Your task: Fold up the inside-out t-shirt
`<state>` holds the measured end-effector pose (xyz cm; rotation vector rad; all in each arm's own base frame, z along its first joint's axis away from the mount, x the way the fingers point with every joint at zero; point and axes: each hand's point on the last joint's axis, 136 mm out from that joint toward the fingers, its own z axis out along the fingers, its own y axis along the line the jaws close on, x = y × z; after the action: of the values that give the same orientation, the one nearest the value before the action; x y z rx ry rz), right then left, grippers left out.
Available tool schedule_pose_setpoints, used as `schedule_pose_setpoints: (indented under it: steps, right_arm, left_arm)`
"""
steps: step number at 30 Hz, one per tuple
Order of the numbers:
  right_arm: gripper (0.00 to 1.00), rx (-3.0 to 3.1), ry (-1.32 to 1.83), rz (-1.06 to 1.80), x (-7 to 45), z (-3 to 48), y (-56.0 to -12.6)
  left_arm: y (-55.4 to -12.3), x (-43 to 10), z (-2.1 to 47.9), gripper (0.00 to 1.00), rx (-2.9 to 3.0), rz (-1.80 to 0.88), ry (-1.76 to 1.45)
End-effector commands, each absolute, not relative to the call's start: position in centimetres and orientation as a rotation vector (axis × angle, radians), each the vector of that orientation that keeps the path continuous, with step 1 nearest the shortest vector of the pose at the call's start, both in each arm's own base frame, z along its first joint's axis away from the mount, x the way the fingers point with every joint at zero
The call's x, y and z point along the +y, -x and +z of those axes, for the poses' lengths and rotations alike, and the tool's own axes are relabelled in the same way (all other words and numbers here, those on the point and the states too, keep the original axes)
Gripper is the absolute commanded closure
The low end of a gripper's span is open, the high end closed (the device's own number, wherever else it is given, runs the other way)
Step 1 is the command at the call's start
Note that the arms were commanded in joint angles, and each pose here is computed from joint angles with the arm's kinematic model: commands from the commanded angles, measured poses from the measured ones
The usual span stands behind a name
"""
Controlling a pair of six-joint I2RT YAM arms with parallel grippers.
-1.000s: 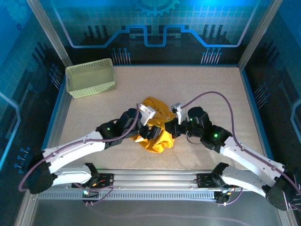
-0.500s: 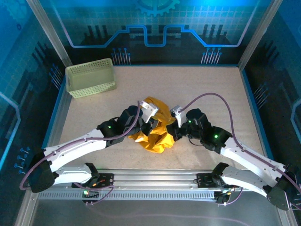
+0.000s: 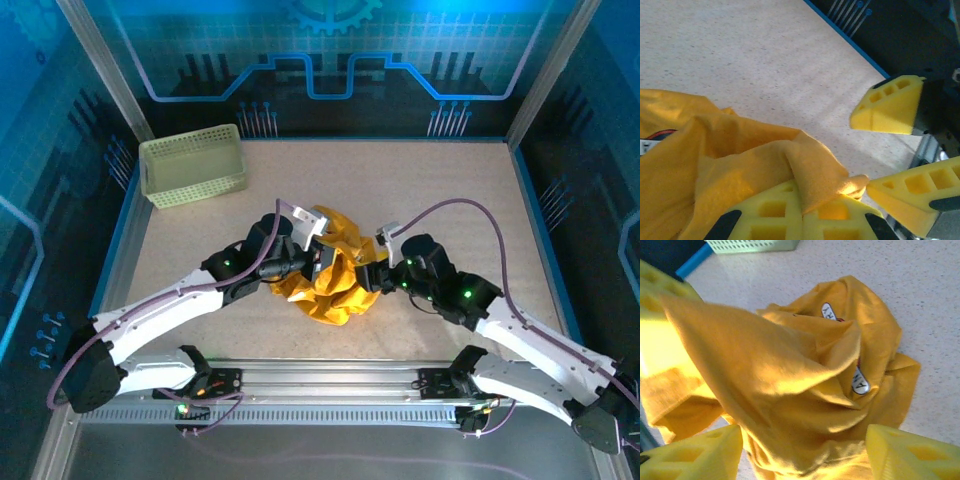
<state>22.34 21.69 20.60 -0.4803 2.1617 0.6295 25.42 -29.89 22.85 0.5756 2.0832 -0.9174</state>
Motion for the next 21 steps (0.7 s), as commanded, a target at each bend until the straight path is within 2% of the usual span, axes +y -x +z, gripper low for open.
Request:
schedule_pose_setpoints:
  steps: [1, 4, 8, 10, 13, 14, 21]
  right_arm:
    - [0.28, 2.197, 0.456, 0.749, 23.4, 20.0, -21.6]
    - [0.27, 2.231, 0.418, 0.739, 24.0, 19.2, -22.4]
    - [0.35, 2.289, 0.411, 0.682, 24.6, 17.7, -23.6]
    - [0.46, 2.288, 0.434, 0.692, 25.3, 17.6, -24.0]
    - [0.78, 2.245, 0.496, 0.756, 26.4, 18.7, -23.8]
    - [0.83, 2.22, 0.524, 0.78, 26.6, 19.2, -23.5]
    - [0.98, 2.05, 0.723, 0.983, 27.4, 21.3, -19.8]
  left_arm:
    - [-24.8, -31.3, 24.7, 1.0, 2.037, -1.042, -0.595]
    - [-24.5, -31.5, 25.2, 0.99, 2.025, -1.068, -0.607]
    - [-24.4, -31.3, 25.7, 0.98, 2.017, -1.067, -0.607]
    - [-24.3, -31.3, 25.9, 0.97, 2.011, -1.064, -0.613]
    - [-24.9, -30.5, 25.5, 0.95, 2.025, -0.998, -0.601]
    - [-25.3, -30.0, 25.3, 0.95, 2.033, -0.961, -0.58]
    - [-31.9, -23.7, 23.1, 0.87, 2.142, -0.781, -0.234]
